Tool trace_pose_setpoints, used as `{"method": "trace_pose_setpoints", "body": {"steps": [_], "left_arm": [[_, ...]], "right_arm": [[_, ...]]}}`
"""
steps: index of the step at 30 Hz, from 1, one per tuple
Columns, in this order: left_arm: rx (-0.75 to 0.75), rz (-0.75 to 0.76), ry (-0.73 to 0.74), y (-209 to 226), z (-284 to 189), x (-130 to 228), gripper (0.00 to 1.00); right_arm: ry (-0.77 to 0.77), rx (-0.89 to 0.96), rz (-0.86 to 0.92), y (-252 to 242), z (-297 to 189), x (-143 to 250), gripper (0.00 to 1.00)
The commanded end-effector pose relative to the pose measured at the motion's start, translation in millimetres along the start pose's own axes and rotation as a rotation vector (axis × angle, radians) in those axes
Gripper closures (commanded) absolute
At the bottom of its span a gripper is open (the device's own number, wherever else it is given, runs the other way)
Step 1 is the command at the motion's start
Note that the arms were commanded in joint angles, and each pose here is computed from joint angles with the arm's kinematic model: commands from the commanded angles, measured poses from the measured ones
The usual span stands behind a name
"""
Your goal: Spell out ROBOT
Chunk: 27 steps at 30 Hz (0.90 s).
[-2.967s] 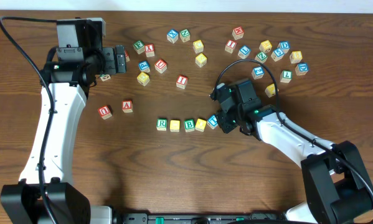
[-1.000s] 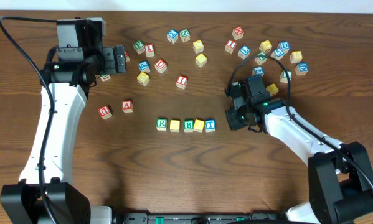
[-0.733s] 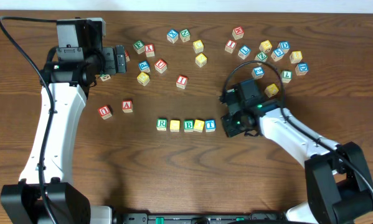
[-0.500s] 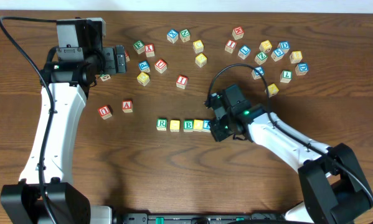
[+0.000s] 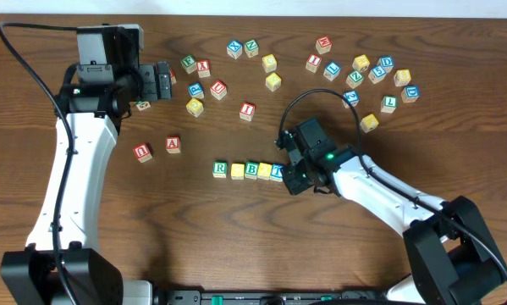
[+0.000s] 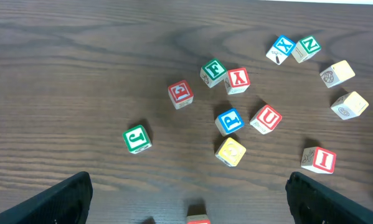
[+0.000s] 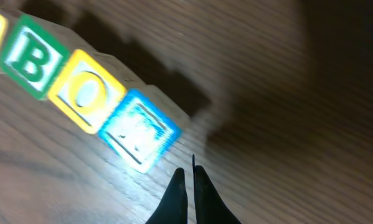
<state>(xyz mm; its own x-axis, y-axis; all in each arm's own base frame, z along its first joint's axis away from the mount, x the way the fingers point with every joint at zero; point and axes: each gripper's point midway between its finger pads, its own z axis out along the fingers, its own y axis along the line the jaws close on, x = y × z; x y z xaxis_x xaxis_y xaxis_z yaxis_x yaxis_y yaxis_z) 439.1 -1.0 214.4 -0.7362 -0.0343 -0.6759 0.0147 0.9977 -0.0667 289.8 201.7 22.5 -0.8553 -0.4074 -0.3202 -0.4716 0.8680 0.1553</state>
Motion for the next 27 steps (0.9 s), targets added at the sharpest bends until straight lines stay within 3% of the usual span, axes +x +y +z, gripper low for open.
{"method": "trace_pose_setpoints", "body": {"steps": [1, 10, 15, 27], "left_arm": [[0.012, 0.007, -0.028, -3, -9, -8, 0.02], [0.012, 0.007, -0.028, -3, -9, -8, 0.02], [0.012, 0.007, -0.028, -3, -9, -8, 0.02], [0.012, 0.007, -0.028, -3, -9, -8, 0.02]], "right_arm": [[-0.022, 0.025, 0.014, -10, -8, -7, 0.99], [-0.078, 0.081, 0.108, -49, -14, -19, 0.99], [-0.096, 0.017, 0.125, -44, -15, -24, 0.99], [-0.242, -0.061, -0.020, -29, -27, -64, 0.99]]}}
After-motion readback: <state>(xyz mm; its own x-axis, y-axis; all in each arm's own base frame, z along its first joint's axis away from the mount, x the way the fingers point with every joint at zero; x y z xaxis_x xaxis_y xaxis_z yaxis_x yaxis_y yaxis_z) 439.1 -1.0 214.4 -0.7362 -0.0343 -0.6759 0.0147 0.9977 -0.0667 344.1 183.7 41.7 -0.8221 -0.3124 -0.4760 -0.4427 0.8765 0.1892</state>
